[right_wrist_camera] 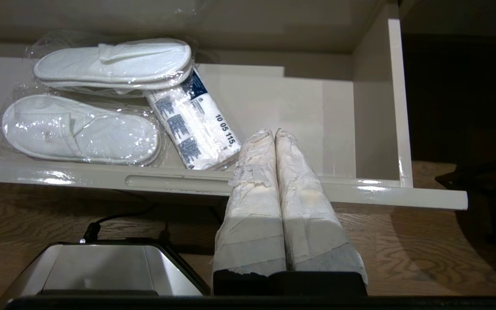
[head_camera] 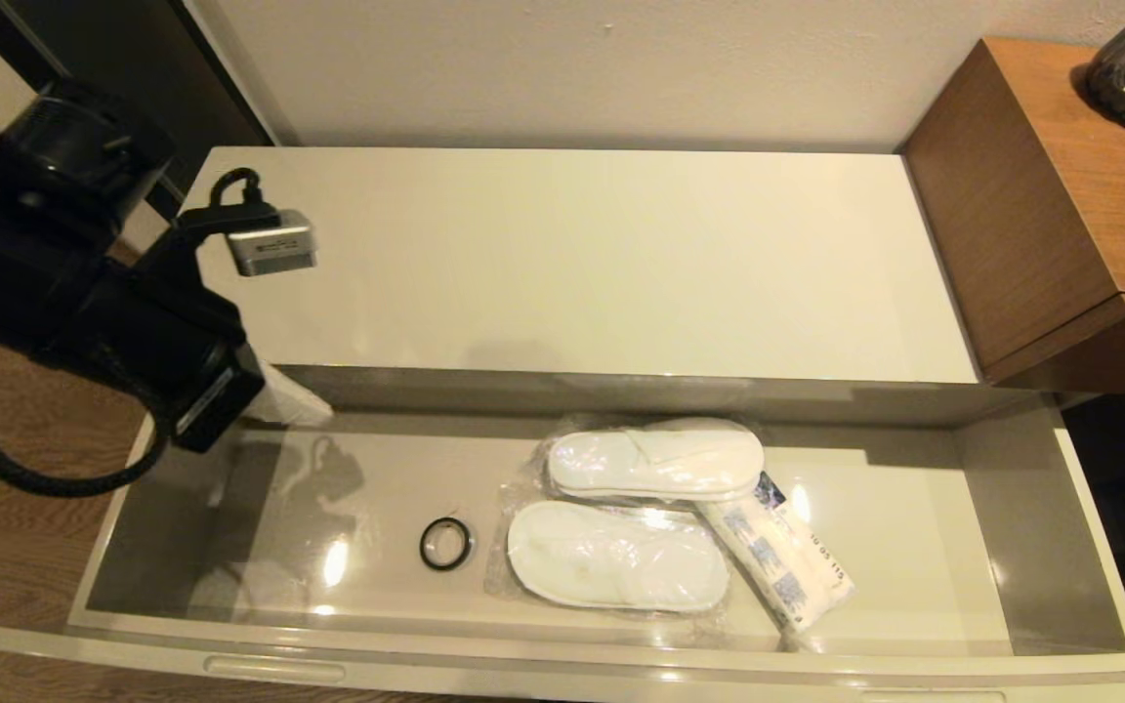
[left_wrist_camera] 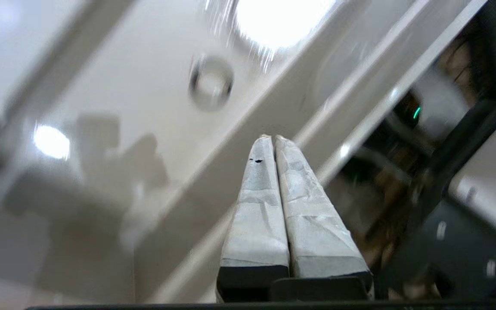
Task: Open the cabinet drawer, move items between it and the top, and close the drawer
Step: Take out the disposable slippers from the drawer
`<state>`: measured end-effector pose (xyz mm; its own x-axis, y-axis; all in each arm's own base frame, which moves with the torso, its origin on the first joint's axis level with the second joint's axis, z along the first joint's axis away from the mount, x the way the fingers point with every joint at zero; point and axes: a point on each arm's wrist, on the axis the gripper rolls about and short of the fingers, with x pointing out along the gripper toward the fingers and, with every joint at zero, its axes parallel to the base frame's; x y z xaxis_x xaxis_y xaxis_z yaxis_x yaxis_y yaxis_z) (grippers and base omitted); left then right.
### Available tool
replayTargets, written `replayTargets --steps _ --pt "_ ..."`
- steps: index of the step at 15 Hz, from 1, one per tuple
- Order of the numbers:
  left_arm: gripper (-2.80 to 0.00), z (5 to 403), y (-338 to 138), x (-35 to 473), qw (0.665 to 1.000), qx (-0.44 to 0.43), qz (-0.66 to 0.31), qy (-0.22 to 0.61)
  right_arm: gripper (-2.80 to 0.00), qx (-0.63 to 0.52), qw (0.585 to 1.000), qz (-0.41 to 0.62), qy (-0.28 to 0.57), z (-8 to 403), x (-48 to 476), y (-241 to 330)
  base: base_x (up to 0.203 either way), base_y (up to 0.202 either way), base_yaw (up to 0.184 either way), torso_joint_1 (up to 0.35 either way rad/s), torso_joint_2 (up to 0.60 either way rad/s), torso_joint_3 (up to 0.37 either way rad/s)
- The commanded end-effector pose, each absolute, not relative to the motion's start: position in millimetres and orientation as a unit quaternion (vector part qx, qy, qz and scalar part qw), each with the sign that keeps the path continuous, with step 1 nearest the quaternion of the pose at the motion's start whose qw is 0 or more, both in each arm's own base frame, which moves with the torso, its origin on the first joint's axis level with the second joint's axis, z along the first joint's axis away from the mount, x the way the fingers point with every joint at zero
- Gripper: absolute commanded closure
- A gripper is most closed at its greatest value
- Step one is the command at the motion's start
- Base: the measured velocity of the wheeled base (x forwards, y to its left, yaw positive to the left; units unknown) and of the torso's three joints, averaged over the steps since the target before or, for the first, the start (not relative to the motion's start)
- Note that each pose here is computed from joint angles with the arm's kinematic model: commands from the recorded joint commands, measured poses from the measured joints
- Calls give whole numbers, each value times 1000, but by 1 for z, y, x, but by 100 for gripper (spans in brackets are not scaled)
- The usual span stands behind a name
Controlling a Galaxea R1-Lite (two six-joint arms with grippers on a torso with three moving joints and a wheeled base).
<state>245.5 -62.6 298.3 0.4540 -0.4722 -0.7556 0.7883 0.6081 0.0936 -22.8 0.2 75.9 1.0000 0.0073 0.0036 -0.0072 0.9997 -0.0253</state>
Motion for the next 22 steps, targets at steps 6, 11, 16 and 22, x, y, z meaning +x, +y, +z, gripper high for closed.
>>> replayTargets --steps 6,11,16,22 --pt "0 275 -124 258 791 185 -443 378 0 -13 1000 4 -2 76 -23 0 0 0 0 0 0 0" --pt "0 242 -178 277 751 148 -471 440 0 -13 1000 4 -2 76 -23 0 0 0 0 0 0 0" --pt "0 220 -201 307 701 96 -532 466 0 -13 1000 4 -1 76 -23 0 0 0 0 0 0 0" --pt "0 227 -206 303 758 131 -403 496 0 -12 1000 4 -1 76 -23 0 0 0 0 0 0 0"
